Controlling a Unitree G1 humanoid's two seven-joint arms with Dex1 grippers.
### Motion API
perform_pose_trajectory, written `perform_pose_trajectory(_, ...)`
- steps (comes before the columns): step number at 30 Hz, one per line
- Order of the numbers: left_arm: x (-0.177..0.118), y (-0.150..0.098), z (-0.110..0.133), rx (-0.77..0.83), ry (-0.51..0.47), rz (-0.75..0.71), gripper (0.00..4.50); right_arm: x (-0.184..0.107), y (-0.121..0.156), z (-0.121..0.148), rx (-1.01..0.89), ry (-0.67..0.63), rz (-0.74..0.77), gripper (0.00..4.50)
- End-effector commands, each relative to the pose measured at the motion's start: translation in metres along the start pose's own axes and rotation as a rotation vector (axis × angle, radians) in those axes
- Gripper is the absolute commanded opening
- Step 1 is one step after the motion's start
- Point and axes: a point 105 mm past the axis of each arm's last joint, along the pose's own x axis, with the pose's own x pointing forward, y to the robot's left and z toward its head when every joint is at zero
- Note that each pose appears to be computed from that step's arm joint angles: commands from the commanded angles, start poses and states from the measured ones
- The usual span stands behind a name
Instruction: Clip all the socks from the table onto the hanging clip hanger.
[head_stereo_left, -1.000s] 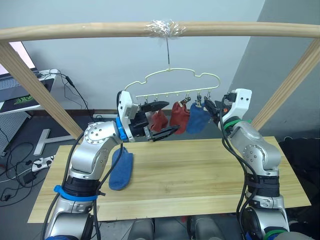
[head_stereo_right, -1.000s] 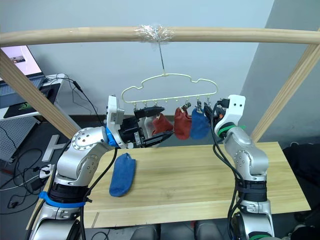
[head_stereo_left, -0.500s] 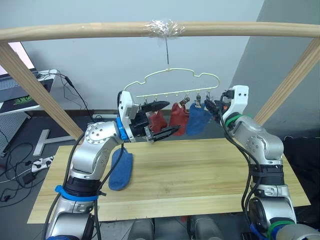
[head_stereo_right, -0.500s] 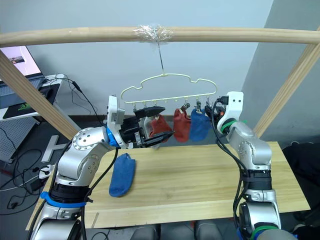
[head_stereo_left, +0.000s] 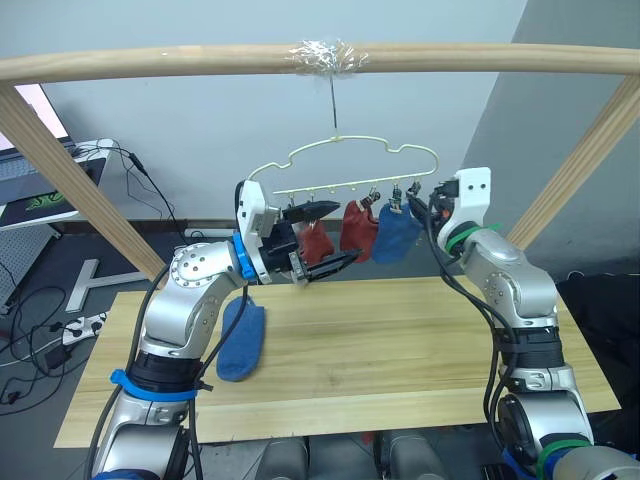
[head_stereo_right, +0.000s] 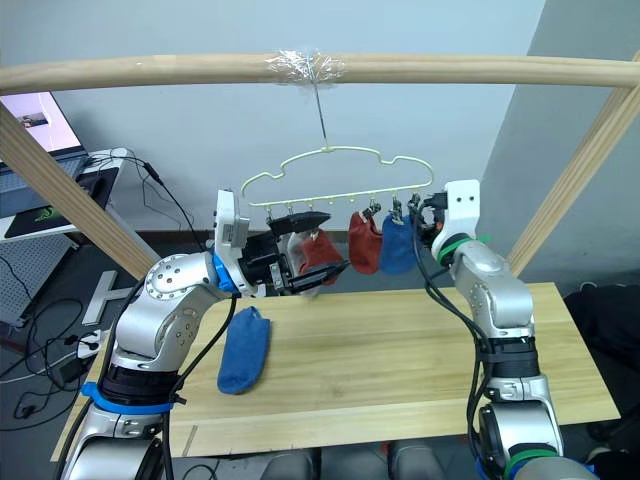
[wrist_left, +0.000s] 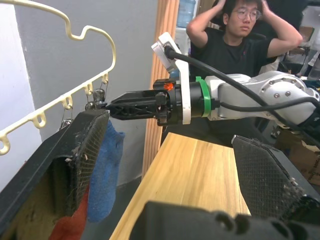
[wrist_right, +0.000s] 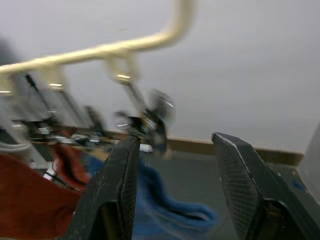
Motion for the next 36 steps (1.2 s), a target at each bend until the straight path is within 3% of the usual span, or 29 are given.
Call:
perform_pose_trajectory(1, 0.003, -0.001, 0.012, 0.039, -0.036, -0.007, 4.5, -0.002, 0.01, 0.015, -0.041, -0.065, 0.031, 2.37)
perform_pose_trajectory(21, 0.0, 0.007, 0.023, 0.073, -0.075, 0.04, 4.5, 0.005, 0.022, 0.021, -0.028, -0.112, 0.008, 2.37)
perform_pose_trajectory(29, 0.0, 0.006, 0.023, 0.074, -0.08, 0.046, 4.5, -0.002, 0.01, 0.014, -0.078, -0.097, -0.147, 2.37)
perform_pose_trajectory(36, 0.001, 0.006, 0.024, 0.077, -0.083, 0.047, 4.5, -0.012, 0.016, 0.014, -0.099, -0.121, -0.214, 2.37)
